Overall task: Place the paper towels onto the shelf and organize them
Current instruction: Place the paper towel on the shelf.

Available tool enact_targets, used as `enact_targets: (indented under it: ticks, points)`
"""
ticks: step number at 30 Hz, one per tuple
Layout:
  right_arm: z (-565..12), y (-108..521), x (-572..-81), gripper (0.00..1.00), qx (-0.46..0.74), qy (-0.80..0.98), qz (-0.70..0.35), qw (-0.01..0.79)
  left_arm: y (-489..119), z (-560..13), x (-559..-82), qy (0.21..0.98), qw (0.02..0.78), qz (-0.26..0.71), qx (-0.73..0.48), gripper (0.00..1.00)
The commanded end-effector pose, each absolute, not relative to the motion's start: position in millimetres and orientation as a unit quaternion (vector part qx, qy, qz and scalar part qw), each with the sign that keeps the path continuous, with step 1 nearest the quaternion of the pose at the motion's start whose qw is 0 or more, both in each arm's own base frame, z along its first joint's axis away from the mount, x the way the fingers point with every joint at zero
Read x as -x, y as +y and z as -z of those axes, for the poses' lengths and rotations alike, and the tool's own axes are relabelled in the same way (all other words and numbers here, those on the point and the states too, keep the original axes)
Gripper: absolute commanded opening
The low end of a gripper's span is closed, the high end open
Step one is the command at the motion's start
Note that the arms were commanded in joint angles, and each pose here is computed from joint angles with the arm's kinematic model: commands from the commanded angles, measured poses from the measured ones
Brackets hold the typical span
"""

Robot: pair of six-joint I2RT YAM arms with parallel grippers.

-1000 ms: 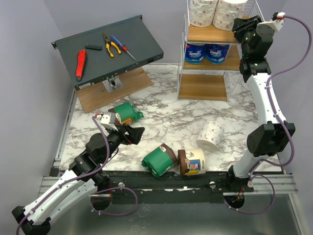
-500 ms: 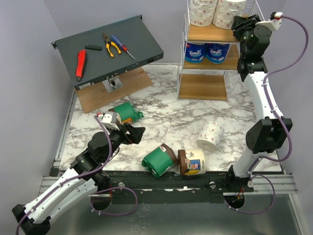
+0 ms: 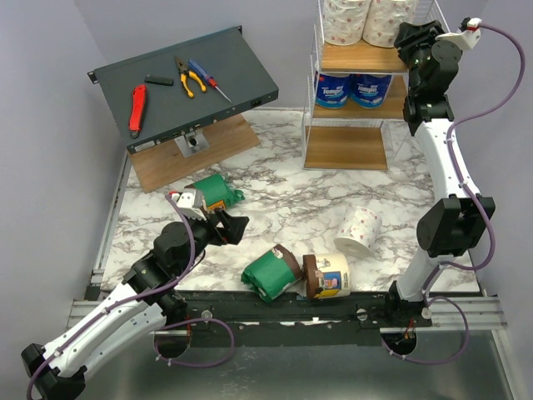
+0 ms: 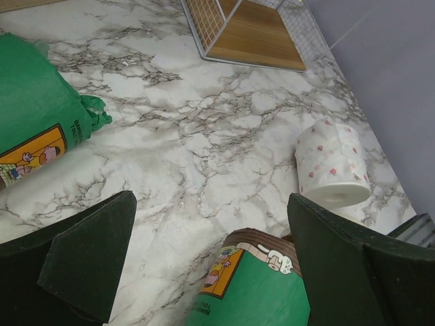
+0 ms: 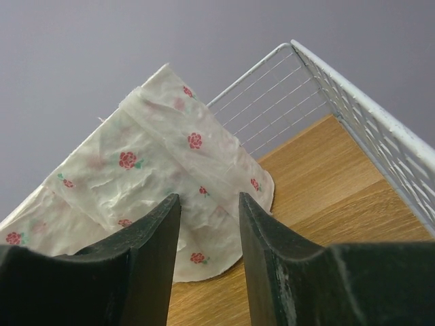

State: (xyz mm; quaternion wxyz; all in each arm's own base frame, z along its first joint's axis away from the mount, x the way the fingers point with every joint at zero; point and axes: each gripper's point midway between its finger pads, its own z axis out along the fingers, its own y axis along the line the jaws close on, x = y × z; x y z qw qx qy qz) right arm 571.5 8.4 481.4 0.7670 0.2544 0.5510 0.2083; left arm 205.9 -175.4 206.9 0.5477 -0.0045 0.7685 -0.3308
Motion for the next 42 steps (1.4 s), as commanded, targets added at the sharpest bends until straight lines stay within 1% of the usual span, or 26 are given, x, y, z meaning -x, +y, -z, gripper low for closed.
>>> enact_targets:
  ticks: [1, 8, 11, 12, 15, 17, 20, 23, 26, 30, 33, 36, 42]
  points:
    - [-441, 9, -585, 0.45, -0.255, 0.593, -0.191, 0.739, -175, -223, -209, 0.758, 0.559, 0.336, 0.016, 0.98]
    - [-453, 15, -573, 0.49, -0.242, 0.591, -0.205, 0.742, -176, -223, -208, 0.757, 0.557, 0.341, 0.014, 0.98]
    - [-461, 13, -563, 0.53, -0.246, 0.585, -0.204, 0.746, -176, -224, -206, 0.757, 0.557, 0.342, 0.013, 0.98]
    - [-467, 12, -558, 0.54, -0.247, 0.581, -0.204, 0.748, -175, -224, -206, 0.756, 0.557, 0.343, 0.013, 0.98]
    - [-479, 11, -544, 0.65, -0.247, 0.576, -0.205, 0.752, -173, -226, -203, 0.754, 0.559, 0.345, 0.015, 0.98]
    - [-489, 11, -533, 0.71, -0.246, 0.571, -0.205, 0.756, -171, -227, -202, 0.752, 0.560, 0.347, 0.016, 0.98]
    - [-507, 11, -512, 0.75, -0.243, 0.562, -0.212, 0.761, -170, -226, -199, 0.752, 0.558, 0.351, 0.017, 0.98]
    - [-521, 18, -486, 0.77, -0.237, 0.554, -0.239, 0.761, -169, -227, -197, 0.751, 0.557, 0.354, 0.019, 0.98]
    - [-530, 31, -454, 0.80, -0.230, 0.550, -0.285, 0.751, -167, -229, -195, 0.749, 0.558, 0.357, 0.020, 0.98]
    - [-542, 55, -403, 0.81, -0.190, 0.547, -0.351, 0.736, -166, -233, -193, 0.745, 0.558, 0.364, 0.025, 0.98]
    - [-537, 72, -382, 0.81, -0.168, 0.568, -0.371, 0.715, -166, -234, -191, 0.745, 0.555, 0.368, 0.028, 0.98]
    - [-513, 99, -369, 0.81, -0.138, 0.616, -0.386, 0.673, -166, -235, -192, 0.746, 0.553, 0.371, 0.034, 0.99]
    - [-430, 186, -347, 0.80, -0.057, 0.713, -0.362, 0.597, -168, -230, -194, 0.751, 0.546, 0.369, 0.043, 0.99]
